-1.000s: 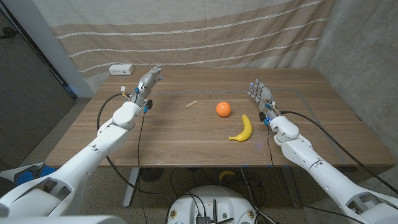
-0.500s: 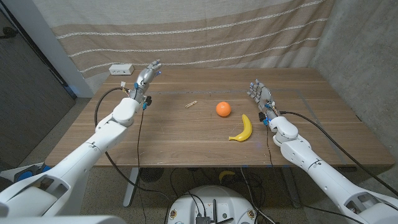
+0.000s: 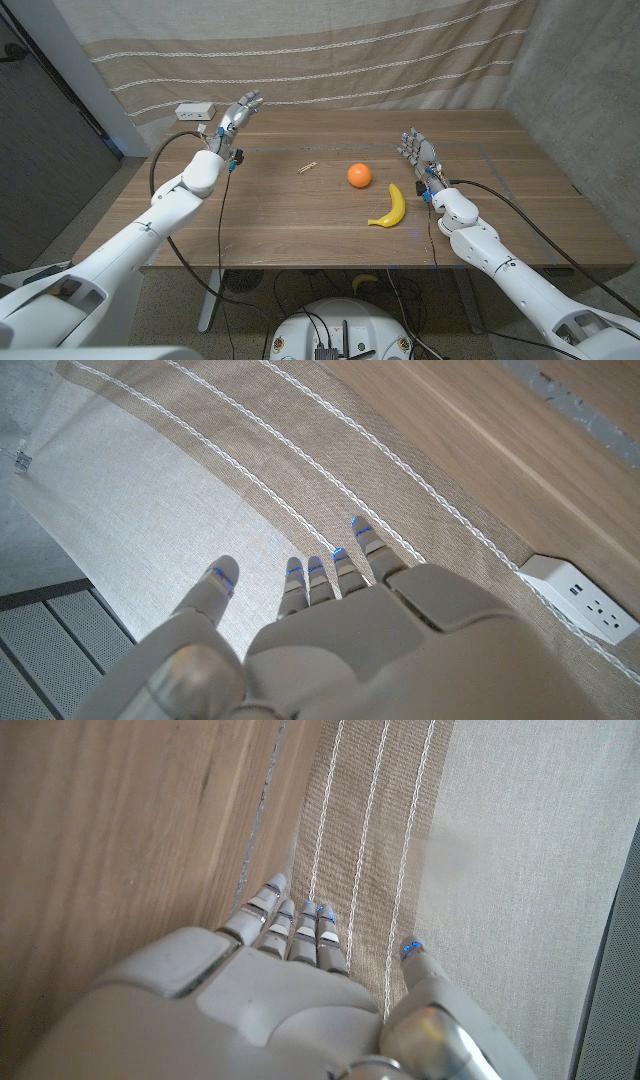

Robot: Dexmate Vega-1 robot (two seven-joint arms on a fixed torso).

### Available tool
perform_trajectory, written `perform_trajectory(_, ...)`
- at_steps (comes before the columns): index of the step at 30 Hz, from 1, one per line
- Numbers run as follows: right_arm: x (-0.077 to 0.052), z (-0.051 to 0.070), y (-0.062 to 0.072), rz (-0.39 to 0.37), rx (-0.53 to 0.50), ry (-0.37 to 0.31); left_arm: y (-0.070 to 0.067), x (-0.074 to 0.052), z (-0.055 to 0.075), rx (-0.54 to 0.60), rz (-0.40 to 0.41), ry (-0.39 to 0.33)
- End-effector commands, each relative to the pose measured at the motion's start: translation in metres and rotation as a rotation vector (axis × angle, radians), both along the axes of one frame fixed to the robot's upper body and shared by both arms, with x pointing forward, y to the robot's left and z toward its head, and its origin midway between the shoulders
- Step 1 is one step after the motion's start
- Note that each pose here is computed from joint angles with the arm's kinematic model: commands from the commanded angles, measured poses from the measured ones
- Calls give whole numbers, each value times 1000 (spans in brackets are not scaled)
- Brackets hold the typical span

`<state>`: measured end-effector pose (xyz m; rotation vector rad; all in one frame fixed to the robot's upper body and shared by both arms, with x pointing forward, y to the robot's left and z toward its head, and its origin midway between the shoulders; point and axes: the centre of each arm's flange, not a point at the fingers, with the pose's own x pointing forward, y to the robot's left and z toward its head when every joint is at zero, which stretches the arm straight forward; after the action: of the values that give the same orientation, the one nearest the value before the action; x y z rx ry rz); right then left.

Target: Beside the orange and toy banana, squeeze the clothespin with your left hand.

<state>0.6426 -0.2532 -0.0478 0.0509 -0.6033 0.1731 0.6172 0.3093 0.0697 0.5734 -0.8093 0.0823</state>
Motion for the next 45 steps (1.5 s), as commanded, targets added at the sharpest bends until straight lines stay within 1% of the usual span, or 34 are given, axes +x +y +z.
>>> perform_trajectory(1,-1,-1,-2,-6,10,-9,-8,-5,14,95,79,-36)
perform_trajectory(7,-2,-1,-3,-7,16,-12,-14,-7,19,140,102,-55)
perform_trajectory(18,-5,-4,-6,-10,24,-18,-22,-13,23,208,141,-81)
perform_trajectory(25,-8,-6,-7,-4,39,-26,-27,-15,24,246,163,-76)
perform_trajectory(31,-9,-6,-5,8,36,-35,-31,-18,25,277,185,-76)
perform_trajectory(43,-14,-8,-7,13,42,-50,-43,-21,24,338,193,-48)
perform_trajectory(45,-14,-8,-7,13,43,-49,-44,-21,24,353,178,-32)
